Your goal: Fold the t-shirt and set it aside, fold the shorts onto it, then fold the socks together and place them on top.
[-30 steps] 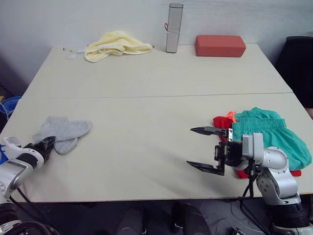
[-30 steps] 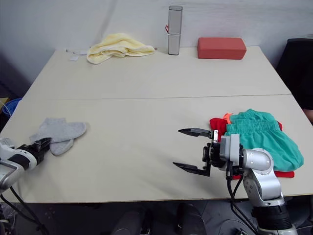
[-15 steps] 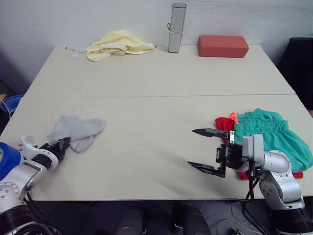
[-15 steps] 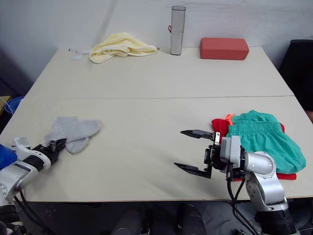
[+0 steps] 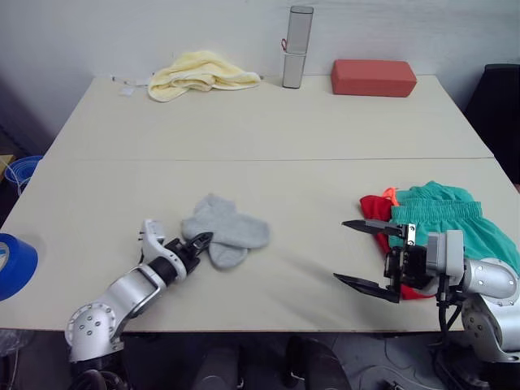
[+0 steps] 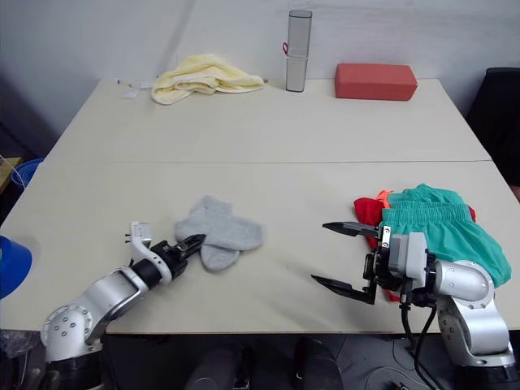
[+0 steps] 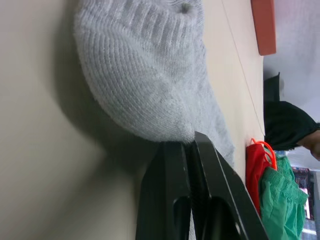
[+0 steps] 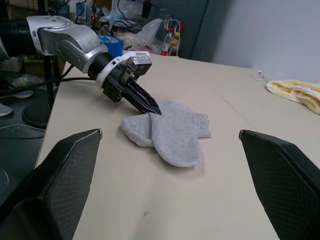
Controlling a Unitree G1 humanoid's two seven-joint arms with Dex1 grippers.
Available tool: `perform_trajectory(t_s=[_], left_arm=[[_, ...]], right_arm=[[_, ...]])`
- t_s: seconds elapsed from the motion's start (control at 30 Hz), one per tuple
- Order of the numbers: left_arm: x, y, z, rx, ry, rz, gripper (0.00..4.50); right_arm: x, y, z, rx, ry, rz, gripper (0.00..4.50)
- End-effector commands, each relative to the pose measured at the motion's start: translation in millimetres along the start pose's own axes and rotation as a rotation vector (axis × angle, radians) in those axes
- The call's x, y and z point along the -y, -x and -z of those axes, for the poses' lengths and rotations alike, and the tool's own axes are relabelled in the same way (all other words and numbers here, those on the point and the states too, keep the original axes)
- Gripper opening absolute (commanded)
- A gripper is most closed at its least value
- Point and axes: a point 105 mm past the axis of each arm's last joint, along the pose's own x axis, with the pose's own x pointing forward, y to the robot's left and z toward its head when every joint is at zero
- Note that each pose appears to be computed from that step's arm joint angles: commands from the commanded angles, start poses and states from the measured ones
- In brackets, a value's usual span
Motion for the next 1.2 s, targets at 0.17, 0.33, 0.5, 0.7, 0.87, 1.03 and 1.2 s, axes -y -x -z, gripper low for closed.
perform_trajectory(t_s=[0.17, 0.33, 0.5, 0.7, 0.87, 1.03, 1.2], left_arm=[[19.1, -12.5, 41.6, -0.149, -0.078, 0.109, 0.03], [30.9, -19.3, 57.7, -0.203, -0.104, 0.17, 0.03], [28.7, -15.5, 66.1, -0.288, -0.188, 0.187, 0.24], [15.7, 5.4, 35.7, -0.223, -0.288, 0.157, 1.86], [2.8, 35.0, 6.3, -0.259, -0.461, 0.164, 3.03], [0.9, 45.0, -32.6, -0.243, -0.716, 0.207, 2.85], [4.9, 13.5, -57.2, -0.237, -0.99, 0.25, 1.51]], right_arm=[[-3.4, 4.2, -16.8, -0.002, 0.006, 0.011, 4.5], [-8.2, 1.7, -18.8, -0.011, -0.027, 0.019, 4.5], [-10.3, -4.3, -19.8, -0.016, -0.06, 0.031, 4.5], [-6.0, -18.1, -22.2, -0.04, -0.183, 0.079, 4.5], [-15.8, -28.7, -23.2, -0.039, -0.291, 0.055, 4.5], [-35.3, -41.5, -20.6, -0.037, -0.35, -0.028, 4.32], [-60.8, -54.8, 13.4, -0.167, -0.343, -0.123, 2.9]])
